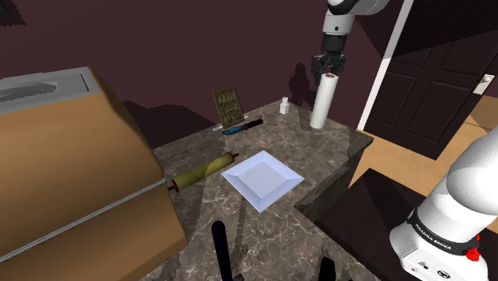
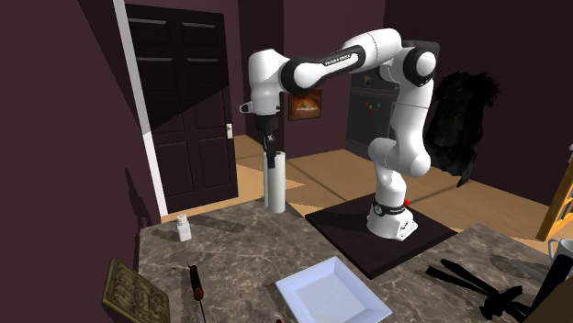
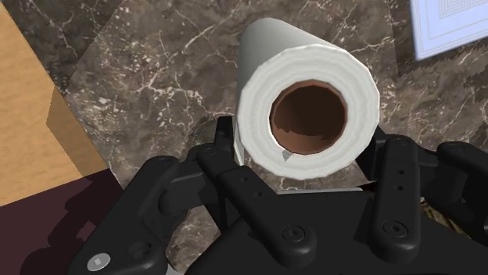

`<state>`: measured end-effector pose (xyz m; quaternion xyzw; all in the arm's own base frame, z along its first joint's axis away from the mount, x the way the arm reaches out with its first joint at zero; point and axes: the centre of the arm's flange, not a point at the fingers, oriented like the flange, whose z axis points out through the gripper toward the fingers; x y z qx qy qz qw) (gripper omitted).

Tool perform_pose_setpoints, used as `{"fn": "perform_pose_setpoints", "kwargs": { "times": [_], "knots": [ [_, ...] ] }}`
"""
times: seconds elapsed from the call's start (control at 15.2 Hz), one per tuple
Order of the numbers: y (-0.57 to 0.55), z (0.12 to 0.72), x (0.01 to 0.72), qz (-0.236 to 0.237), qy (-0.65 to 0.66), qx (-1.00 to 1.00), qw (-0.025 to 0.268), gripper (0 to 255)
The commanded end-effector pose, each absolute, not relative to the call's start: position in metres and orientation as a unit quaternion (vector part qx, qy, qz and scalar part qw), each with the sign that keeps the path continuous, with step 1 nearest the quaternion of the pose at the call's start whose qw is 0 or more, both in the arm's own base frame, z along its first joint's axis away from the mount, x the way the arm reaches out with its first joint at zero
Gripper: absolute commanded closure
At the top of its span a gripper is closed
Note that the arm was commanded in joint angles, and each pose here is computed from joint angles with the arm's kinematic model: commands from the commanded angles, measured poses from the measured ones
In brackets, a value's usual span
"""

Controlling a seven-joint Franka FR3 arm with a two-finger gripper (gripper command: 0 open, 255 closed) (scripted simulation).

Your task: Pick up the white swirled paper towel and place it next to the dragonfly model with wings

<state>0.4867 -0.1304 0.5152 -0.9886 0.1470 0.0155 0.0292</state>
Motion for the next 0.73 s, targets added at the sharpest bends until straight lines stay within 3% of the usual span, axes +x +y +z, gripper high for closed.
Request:
{"fn": "perform_pose_setpoints", "kwargs": {
  "times": [0.0,0.66],
  "knots": [
    [-0.131,0.525,0.487,0.016,0.147,-0.989,0.029,255],
    [-0.131,0.578,0.487,0.016,0.147,-0.989,0.029,255]
  ]
}}
